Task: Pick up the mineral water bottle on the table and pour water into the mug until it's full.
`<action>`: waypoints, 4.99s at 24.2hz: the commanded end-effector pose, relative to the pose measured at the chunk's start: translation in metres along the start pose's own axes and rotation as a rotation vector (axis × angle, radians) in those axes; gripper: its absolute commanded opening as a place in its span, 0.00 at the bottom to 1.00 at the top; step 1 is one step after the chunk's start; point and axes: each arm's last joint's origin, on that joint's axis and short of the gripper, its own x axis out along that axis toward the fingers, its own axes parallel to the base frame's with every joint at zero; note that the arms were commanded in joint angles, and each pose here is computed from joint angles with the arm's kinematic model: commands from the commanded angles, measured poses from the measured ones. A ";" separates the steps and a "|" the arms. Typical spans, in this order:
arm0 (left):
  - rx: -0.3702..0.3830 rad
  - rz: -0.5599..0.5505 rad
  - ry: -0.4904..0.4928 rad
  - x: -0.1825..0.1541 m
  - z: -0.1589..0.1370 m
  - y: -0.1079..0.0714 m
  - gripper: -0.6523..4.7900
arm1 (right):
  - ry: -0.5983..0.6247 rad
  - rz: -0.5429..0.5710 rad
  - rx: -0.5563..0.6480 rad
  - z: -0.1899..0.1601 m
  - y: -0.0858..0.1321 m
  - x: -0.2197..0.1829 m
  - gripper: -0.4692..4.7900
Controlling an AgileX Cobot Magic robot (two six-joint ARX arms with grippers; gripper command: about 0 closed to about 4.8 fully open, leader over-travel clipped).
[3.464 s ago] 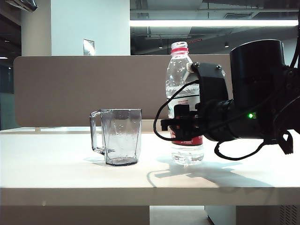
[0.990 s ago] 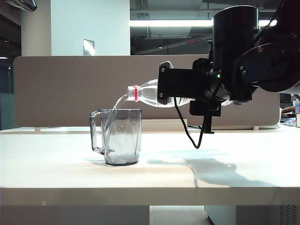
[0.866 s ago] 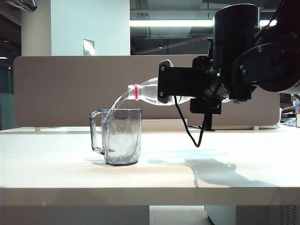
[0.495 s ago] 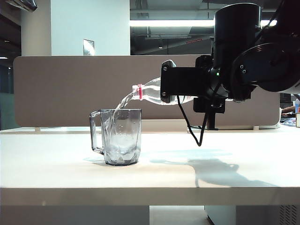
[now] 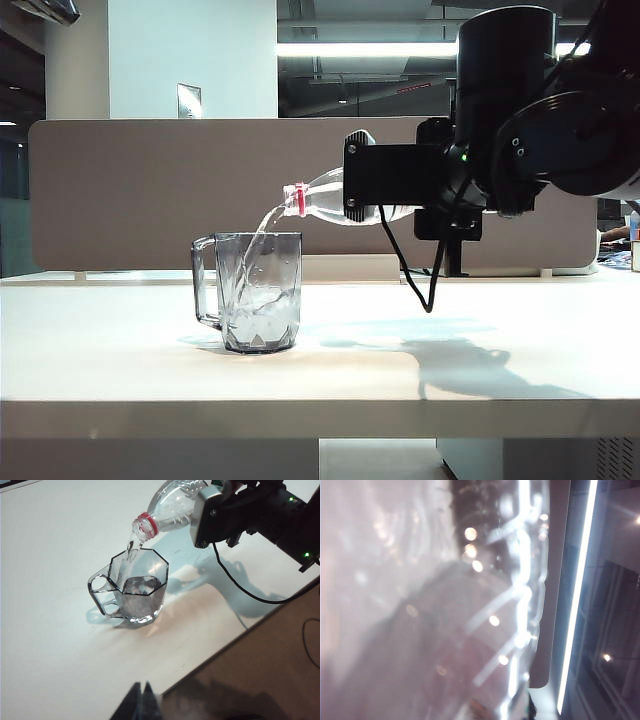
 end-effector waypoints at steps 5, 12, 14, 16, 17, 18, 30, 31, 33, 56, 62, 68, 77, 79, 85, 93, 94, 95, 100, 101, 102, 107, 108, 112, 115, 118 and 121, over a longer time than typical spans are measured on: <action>0.005 -0.003 -0.014 -0.001 0.002 0.000 0.11 | 0.001 -0.072 -0.001 0.001 -0.013 0.000 0.47; 0.005 -0.003 -0.014 -0.001 0.002 0.000 0.11 | 0.003 -0.072 -0.023 0.001 -0.013 0.000 0.47; 0.005 -0.003 -0.014 -0.001 0.002 0.000 0.11 | 0.003 -0.072 -0.023 0.001 -0.013 0.000 0.47; 0.005 -0.003 -0.014 -0.001 0.002 0.000 0.11 | 0.003 -0.072 -0.023 0.001 -0.013 0.000 0.47; 0.005 -0.003 -0.014 -0.001 0.002 0.000 0.11 | 0.003 -0.072 -0.023 0.001 -0.013 0.000 0.47; 0.005 -0.003 -0.014 -0.001 0.002 0.000 0.11 | 0.003 -0.072 -0.023 0.001 -0.013 0.000 0.47; 0.005 -0.003 -0.015 -0.001 0.002 0.000 0.11 | -0.006 -0.071 0.013 0.003 -0.012 -0.001 0.47; 0.005 -0.003 -0.015 -0.001 0.002 0.000 0.11 | -0.012 -0.070 0.017 0.005 -0.012 -0.002 0.47; 0.005 -0.003 -0.014 -0.001 0.002 0.000 0.11 | -0.025 -0.068 0.030 0.009 -0.012 -0.005 0.47; 0.005 -0.003 -0.014 -0.001 0.002 0.000 0.11 | -0.025 -0.045 0.443 0.017 -0.010 -0.011 0.47; 0.005 -0.003 -0.015 -0.001 0.002 0.000 0.11 | -0.051 -0.017 0.915 0.022 -0.007 -0.017 0.46; 0.005 -0.003 -0.014 -0.001 0.002 0.000 0.11 | -0.029 0.059 1.333 0.014 0.011 -0.031 0.46; 0.005 -0.003 -0.015 -0.001 0.002 0.000 0.11 | 0.011 0.251 1.582 -0.009 0.048 -0.066 0.46; 0.005 -0.003 -0.014 -0.001 0.002 0.000 0.11 | -0.013 0.235 1.600 -0.011 0.053 -0.069 0.46; 0.005 -0.003 -0.015 -0.001 0.002 0.000 0.11 | -0.013 0.322 1.567 -0.010 0.078 -0.071 0.47; 0.005 -0.003 -0.014 -0.001 0.002 0.000 0.11 | -0.033 0.370 1.551 -0.010 0.081 -0.073 0.76; 0.005 -0.003 -0.015 -0.001 0.002 0.000 0.11 | -0.036 0.382 1.549 -0.011 0.082 -0.075 0.80; 0.005 -0.003 -0.014 -0.001 0.002 0.000 0.11 | -0.032 0.385 1.546 -0.012 0.082 -0.076 0.81; 0.005 -0.003 -0.016 -0.001 0.002 0.000 0.11 | -0.012 0.401 1.518 -0.022 0.082 -0.090 0.93; 0.005 -0.003 -0.015 -0.001 0.002 0.000 0.11 | -0.017 0.400 1.501 -0.024 0.080 -0.091 0.93; 0.005 -0.003 -0.016 -0.001 0.002 0.000 0.11 | -0.023 0.398 1.476 -0.026 0.078 -0.095 0.93; 0.005 -0.003 -0.015 -0.001 0.002 0.000 0.11 | -0.032 0.391 1.482 -0.039 0.067 -0.112 0.93; 0.005 -0.003 -0.015 -0.001 0.002 0.000 0.11 | -0.037 0.383 1.486 -0.043 0.063 -0.116 0.93; 0.005 -0.003 -0.015 -0.001 0.002 0.000 0.11 | -0.071 0.345 1.516 -0.058 0.047 -0.136 0.69; 0.005 -0.003 -0.015 -0.001 0.002 0.000 0.11 | -0.118 0.311 1.548 -0.070 0.035 -0.151 0.26; 0.005 -0.003 -0.016 -0.001 0.002 0.000 0.11 | -0.172 0.293 1.575 -0.077 0.026 -0.161 0.12; 0.005 -0.003 -0.015 -0.001 0.002 0.000 0.11 | -0.237 0.319 1.586 -0.077 0.019 -0.163 0.10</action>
